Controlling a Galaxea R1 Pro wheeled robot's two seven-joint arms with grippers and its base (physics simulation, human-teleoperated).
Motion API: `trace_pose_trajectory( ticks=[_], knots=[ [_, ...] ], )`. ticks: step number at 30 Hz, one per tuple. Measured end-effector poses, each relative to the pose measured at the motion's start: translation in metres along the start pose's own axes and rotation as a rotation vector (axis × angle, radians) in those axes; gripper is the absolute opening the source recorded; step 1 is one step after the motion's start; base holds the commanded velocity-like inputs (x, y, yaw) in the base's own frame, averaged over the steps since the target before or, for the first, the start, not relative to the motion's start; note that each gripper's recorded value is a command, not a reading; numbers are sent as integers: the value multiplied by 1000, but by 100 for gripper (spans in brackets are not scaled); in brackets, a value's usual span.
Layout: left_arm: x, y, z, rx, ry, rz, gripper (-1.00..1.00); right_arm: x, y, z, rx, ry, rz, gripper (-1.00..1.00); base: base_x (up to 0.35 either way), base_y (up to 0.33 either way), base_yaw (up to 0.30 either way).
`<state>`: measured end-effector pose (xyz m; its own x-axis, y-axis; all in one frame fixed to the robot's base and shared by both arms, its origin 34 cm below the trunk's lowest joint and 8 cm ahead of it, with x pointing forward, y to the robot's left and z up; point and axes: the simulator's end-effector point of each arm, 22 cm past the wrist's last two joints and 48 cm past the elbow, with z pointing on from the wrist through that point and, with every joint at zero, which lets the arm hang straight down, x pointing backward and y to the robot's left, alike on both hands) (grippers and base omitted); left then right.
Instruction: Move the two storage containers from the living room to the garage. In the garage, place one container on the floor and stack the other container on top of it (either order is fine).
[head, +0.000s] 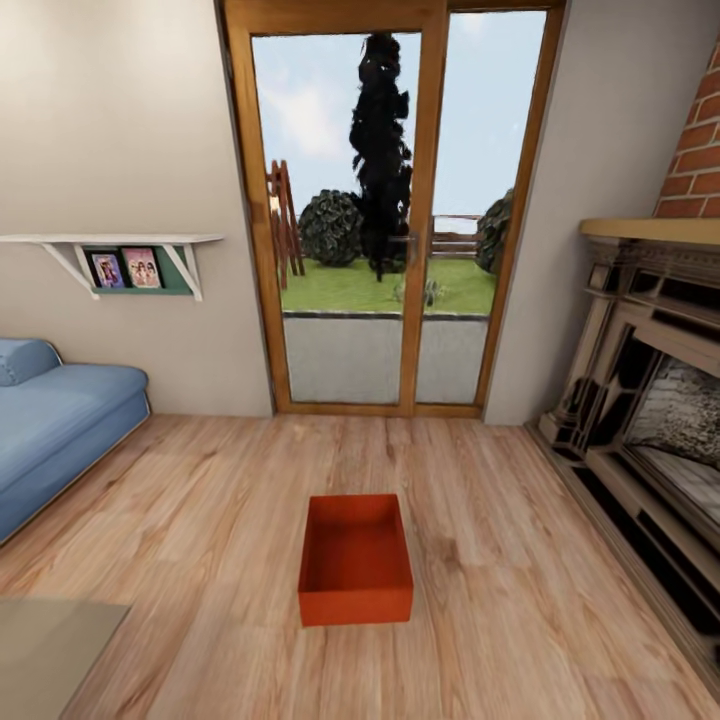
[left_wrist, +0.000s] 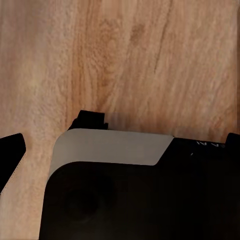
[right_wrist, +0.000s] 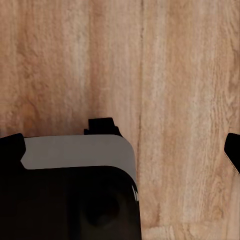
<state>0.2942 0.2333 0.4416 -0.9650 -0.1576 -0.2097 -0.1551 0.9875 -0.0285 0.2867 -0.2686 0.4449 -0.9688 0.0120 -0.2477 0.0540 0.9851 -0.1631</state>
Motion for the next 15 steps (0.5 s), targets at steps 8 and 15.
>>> trace_pose_trajectory(
  ticks=[8, 15],
  knots=[
    [0, 0, 0, -1, -1, 0, 100, 0, 0, 0, 0, 0, 0, 100, 324, 0, 0],
    [0, 0, 0, -1, -1, 0, 100, 0, 0, 0, 0, 0, 0, 100, 324, 0, 0]
  ],
)
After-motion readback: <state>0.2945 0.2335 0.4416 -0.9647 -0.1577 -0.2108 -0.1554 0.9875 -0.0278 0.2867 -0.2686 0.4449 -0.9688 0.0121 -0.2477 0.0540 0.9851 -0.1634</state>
